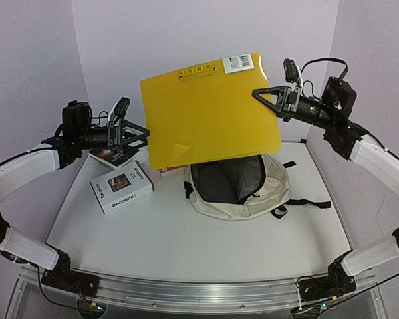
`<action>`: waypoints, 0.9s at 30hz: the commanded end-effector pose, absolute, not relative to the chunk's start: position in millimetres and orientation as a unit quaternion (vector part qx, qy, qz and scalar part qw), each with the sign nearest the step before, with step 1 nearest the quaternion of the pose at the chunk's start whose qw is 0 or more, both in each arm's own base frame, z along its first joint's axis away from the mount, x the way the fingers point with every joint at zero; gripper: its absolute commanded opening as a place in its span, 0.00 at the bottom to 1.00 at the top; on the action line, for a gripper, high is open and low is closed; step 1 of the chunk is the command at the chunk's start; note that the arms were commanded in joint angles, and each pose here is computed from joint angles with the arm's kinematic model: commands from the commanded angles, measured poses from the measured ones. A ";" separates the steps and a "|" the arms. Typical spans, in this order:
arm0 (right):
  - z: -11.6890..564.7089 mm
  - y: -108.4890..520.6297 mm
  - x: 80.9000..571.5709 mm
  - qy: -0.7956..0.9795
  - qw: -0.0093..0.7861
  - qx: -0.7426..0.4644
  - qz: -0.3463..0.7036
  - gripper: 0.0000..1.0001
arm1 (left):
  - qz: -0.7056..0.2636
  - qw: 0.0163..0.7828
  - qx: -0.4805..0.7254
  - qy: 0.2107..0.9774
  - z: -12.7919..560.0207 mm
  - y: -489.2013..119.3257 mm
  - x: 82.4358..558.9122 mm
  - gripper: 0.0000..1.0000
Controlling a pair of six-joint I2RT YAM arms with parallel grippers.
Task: Pack the student bag
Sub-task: Place the files in the student bag.
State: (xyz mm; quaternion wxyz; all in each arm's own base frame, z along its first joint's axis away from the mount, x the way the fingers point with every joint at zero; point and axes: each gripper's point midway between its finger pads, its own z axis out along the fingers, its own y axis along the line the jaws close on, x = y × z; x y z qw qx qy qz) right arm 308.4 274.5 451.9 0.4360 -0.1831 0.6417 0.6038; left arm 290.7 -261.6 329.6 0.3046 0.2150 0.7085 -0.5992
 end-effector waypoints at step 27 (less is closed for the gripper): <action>442.8 282.4 318.2 0.627 0.425 -0.173 0.629 0.12 | -0.652 0.351 0.258 0.621 381.8 -286.6 268.9 0.11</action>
